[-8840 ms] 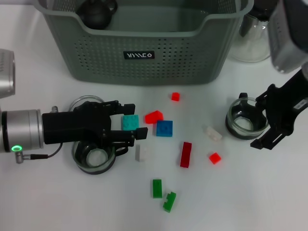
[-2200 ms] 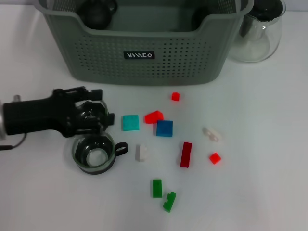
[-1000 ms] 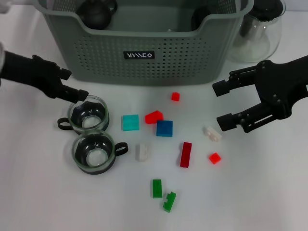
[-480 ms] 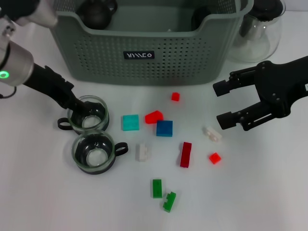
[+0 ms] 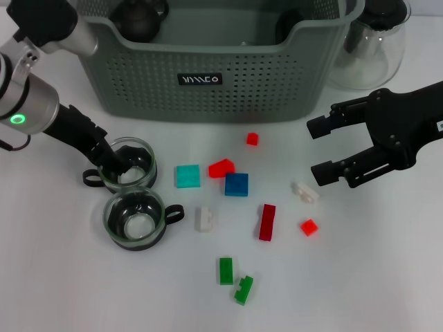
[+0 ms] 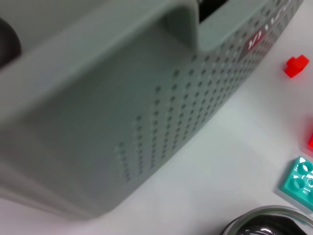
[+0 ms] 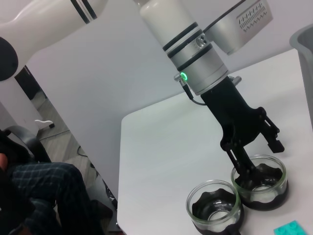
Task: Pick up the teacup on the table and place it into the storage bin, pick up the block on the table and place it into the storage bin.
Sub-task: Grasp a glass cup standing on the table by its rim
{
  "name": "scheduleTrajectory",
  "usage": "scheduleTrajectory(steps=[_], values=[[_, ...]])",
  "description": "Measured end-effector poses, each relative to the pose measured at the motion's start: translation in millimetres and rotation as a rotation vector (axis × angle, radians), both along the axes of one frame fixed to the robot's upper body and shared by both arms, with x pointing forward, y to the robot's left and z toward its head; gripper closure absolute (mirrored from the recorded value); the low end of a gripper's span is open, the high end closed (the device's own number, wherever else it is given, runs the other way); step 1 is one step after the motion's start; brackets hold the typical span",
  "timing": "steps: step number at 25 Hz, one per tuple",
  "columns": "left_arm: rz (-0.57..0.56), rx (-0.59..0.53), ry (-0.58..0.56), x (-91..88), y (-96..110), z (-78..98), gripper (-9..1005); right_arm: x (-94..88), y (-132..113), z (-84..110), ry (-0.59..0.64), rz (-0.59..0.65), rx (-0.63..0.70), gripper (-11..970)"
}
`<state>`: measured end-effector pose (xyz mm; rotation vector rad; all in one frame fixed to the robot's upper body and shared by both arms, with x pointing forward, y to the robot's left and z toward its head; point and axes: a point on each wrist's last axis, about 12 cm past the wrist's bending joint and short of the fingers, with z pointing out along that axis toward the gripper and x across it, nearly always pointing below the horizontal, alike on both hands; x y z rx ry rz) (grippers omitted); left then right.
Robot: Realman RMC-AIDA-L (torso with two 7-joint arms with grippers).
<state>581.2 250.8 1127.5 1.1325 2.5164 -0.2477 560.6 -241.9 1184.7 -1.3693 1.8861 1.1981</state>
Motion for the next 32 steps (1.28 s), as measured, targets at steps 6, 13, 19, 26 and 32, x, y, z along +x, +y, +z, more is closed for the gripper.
scheduleTrajectory(steps=[6, 13, 19, 26, 32], values=[[0.006, -0.002, 0.010, 0.5, -1.1, -7.7, 257, 0.1, -0.1, -0.5, -0.002, -0.001, -0.003, 29], [-0.003, 0.004, 0.010, 2.3, -5.3, -12.7, 273, 2.2, 0.9, 0.2, -0.011, -0.006, -0.007, 29], [-0.014, 0.013, 0.002, 3.5, -8.6, -14.6, 287, 3.1, 1.8, 0.5, -0.015, -0.009, -0.007, 29], [-0.031, 0.030, -0.002, 4.2, -14.1, -19.0, 541, 3.9, 1.9, 0.3, -0.018, -0.015, -0.008, 28], [-0.013, 0.041, -0.001, 4.9, -14.6, -19.9, 724, 4.5, 1.2, 1.0, -0.021, -0.019, -0.006, 28]])
